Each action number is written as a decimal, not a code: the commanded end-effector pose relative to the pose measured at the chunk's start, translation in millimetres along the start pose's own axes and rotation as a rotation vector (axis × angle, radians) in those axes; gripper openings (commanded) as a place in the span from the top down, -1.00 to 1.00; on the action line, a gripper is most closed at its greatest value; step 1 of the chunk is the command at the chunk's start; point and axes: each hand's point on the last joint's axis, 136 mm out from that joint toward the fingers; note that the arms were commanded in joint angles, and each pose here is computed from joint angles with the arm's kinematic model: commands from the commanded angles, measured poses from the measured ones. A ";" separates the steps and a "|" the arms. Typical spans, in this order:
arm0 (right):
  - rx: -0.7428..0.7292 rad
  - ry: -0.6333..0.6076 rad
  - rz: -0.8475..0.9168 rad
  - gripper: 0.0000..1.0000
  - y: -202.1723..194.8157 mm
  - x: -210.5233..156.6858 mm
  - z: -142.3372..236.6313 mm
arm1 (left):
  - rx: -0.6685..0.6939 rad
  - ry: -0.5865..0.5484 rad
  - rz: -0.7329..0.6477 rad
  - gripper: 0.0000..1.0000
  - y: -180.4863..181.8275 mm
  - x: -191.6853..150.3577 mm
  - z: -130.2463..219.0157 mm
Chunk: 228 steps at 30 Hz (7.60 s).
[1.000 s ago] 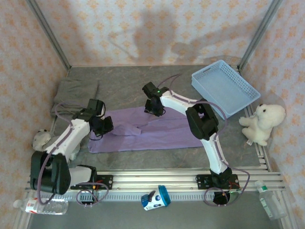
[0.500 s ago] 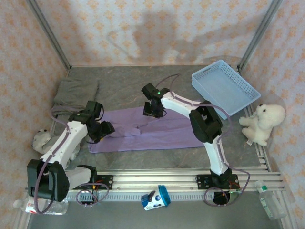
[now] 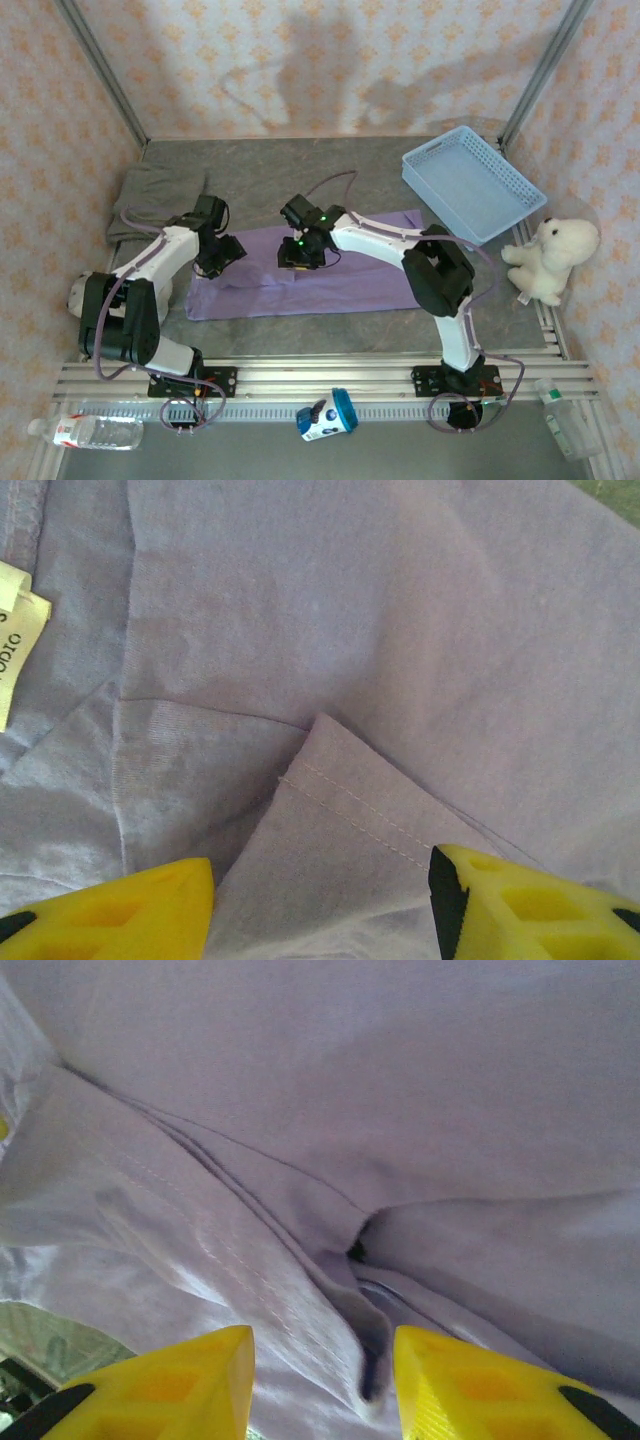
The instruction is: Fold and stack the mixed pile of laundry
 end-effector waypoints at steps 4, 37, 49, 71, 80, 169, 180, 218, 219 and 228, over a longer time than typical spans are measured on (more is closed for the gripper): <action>0.119 0.110 0.034 0.22 19.3 -21.8 -16.8 | -0.099 -0.014 0.009 -0.04 -2.8 -16.9 4.4; -0.050 0.041 0.176 0.41 6.1 -15.6 -25.2 | -0.034 0.035 -0.007 0.01 0.4 -7.0 -11.7; -0.113 0.161 0.430 0.92 -19.9 -95.6 11.0 | 0.051 -0.017 0.012 0.17 31.9 -13.7 26.5; -0.095 0.143 0.583 0.09 37.1 -92.1 -4.1 | 0.020 0.065 0.109 0.14 41.8 -41.3 24.5; -0.072 0.183 0.575 0.24 40.9 -94.5 -24.0 | 0.103 0.125 0.168 0.28 58.5 -49.3 -23.0; 0.068 0.159 0.596 0.55 98.1 -124.6 -13.3 | 0.108 0.271 0.026 0.47 15.4 56.2 -68.6; -0.223 -0.233 0.238 0.20 -35.2 18.2 86.5 | -0.078 0.090 -0.043 -0.08 -37.2 98.0 35.7; -0.462 -0.166 -0.490 0.05 -232.2 -3.2 68.4 | 0.143 0.193 -0.121 0.17 -112.5 38.7 -107.5; -0.447 -0.162 -0.509 0.05 -229.9 -7.4 67.3 | 0.143 0.183 -0.152 0.16 -121.9 52.7 -107.1; -0.213 -0.033 -0.454 0.06 -140.4 -28.9 33.1 | -0.090 0.093 -0.426 -0.08 -226.9 141.5 -93.5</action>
Point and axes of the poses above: each hand's point on the last joint's axis, 136 mm out from that joint toward the fingers, its own z axis back along the fingers, its own y axis along the line the jaws close on, x = y × z, and after that the axes turned 13 degrees about -z, right-handed
